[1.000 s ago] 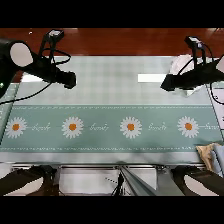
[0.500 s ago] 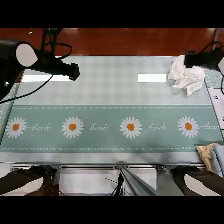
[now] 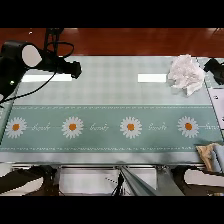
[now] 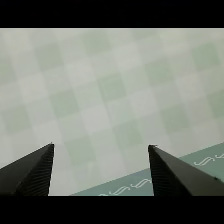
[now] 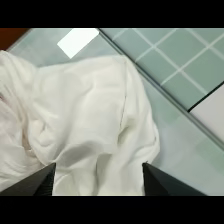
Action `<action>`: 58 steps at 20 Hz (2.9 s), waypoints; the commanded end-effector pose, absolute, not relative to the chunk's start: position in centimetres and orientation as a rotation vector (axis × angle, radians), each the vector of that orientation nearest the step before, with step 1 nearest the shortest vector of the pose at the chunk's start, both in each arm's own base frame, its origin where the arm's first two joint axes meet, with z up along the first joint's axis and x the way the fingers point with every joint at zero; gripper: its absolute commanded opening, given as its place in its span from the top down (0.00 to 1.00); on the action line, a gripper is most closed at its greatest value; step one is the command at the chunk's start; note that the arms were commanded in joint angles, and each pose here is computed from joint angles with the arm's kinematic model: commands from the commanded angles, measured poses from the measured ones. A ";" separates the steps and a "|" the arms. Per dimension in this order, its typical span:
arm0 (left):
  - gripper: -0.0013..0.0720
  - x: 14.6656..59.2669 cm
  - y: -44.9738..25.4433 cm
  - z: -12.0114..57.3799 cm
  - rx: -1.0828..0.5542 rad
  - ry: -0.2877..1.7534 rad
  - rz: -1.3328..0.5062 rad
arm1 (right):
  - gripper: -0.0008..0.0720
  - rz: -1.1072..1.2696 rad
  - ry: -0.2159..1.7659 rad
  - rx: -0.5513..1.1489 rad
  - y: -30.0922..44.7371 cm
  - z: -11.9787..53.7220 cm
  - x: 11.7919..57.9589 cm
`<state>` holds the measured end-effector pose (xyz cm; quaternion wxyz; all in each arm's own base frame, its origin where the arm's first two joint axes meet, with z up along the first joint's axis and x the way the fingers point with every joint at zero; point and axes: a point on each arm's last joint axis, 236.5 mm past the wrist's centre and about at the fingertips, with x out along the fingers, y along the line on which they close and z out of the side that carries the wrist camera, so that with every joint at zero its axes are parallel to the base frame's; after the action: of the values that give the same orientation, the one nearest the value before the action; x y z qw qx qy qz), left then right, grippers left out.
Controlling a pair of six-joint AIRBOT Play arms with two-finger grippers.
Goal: Fold the shirts.
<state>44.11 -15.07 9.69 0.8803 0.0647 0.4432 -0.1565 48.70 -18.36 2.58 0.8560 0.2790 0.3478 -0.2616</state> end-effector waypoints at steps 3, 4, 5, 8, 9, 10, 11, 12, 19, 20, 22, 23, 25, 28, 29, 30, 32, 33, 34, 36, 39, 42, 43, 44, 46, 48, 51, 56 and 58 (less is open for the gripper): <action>0.01 43.6 -15.9 9.5 0.095 0.944 -0.348 | 0.15 -0.505 0.737 0.851 -16.2 -4.1 52.0; 0.01 43.4 -16.1 9.4 0.087 0.953 -0.353 | 0.15 -0.494 0.712 0.841 -15.9 -4.4 52.9; 0.01 43.2 -16.0 9.2 0.089 0.964 -0.354 | 0.15 -0.481 0.682 0.836 -15.4 -4.8 54.0; 0.01 42.5 -15.8 8.7 0.096 1.003 -0.354 | 0.15 -0.451 0.616 0.866 -13.5 -6.0 56.3; 0.01 42.3 -15.8 8.6 0.097 1.011 -0.354 | 0.16 -0.449 0.618 0.885 -12.9 -6.9 56.6; 0.01 42.2 -15.8 8.6 0.098 1.016 -0.354 | 0.21 -0.448 0.634 0.899 -12.2 -7.8 56.7; 0.01 42.1 -15.7 8.5 0.099 1.022 -0.354 | 0.38 -0.448 0.649 0.911 -11.7 -8.5 56.7; 0.01 42.0 -15.7 8.4 0.100 1.026 -0.354 | 0.78 -0.443 0.661 0.914 -11.2 -8.8 56.7; 0.01 39.9 -15.3 11.2 0.114 1.083 -0.367 | 0.95 -0.208 0.454 0.618 -8.0 8.3 56.8; 0.01 39.9 -15.4 12.9 0.110 1.061 -0.375 | 0.95 -0.151 0.388 0.548 -6.5 13.0 56.0; 0.01 39.5 -16.0 17.5 0.085 0.982 -0.406 | 0.95 -0.048 0.241 0.438 -3.2 22.4 53.2; 0.01 39.1 -16.4 20.5 0.068 0.923 -0.428 | 0.95 -0.002 0.166 0.407 -1.6 26.6 51.3; 0.01 37.8 -16.9 26.8 0.037 0.785 -0.473 | 0.95 0.086 0.017 0.385 1.5 34.6 46.4; 0.01 34.3 -16.4 36.2 0.010 0.554 -0.510 | 0.95 0.207 -0.169 0.380 4.8 43.3 38.0; 0.01 32.8 -15.9 38.9 0.006 0.481 -0.514 | 0.95 0.246 -0.212 0.386 5.7 45.2 35.6; 0.01 31.3 -15.4 41.0 0.004 0.424 -0.517 | 0.95 0.287 -0.250 0.398 6.5 46.8 33.1; 0.01 28.4 -14.5 44.1 -0.001 0.334 -0.520 | 0.95 0.356 -0.277 0.406 7.9 48.4 29.4; 0.01 27.1 -14.1 44.9 -0.002 0.307 -0.521 | 0.95 0.386 -0.263 0.403 8.6 48.4 28.4; 0.01 26.2 -13.8 45.4 -0.001 0.291 -0.522 | 0.95 0.416 -0.218 0.396 9.5 47.6 27.9; 0.01 25.0 -13.4 45.8 -0.001 0.277 -0.523 | 0.95 0.494 -0.039 0.387 12.5 43.8 28.3; 0.01 25.2 -13.5 43.8 -0.025 0.364 -0.515 | 0.95 0.660 0.362 0.331 19.6 34.3 29.1; 0.01 26.7 -13.9 39.1 -0.012 0.506 -0.508 | 0.95 0.777 0.701 0.157 27.4 23.3 29.4; 0.01 27.2 -14.1 37.1 -0.012 0.566 -0.504 | 0.95 0.790 0.782 0.085 29.5 19.7 29.5; 0.01 27.6 -14.3 34.7 -0.030 0.639 -0.492 | 0.95 0.779 0.875 0.004 31.2 15.4 29.5; 0.01 28.3 -14.7 29.9 -0.057 0.776 -0.476 | 0.95 0.700 1.070 -0.158 32.3 6.7 29.3; 0.01 28.3 -15.2 25.1 -0.064 0.903 -0.480 | 0.95 0.656 1.236 -0.291 32.2 -0.3 28.3; 0.01 28.0 -15.5 18.2 -0.073 1.063 -0.464 | 0.70 0.611 1.360 -0.348 31.3 -5.2 28.0; 0.01 26.6 -16.0 8.9 -0.107 1.230 -0.462 | 0.33 0.555 1.321 -0.463 24.2 0.2 29.8; 0.01 25.1 -17.1 5.7 -0.152 1.296 -0.504 | 0.32 0.431 1.221 -0.498 19.1 4.6 31.8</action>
<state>26.85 -15.96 10.25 0.7955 -0.0468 0.5643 -0.2158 30.29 25.38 0.80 0.7475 -0.1842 0.5841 0.2571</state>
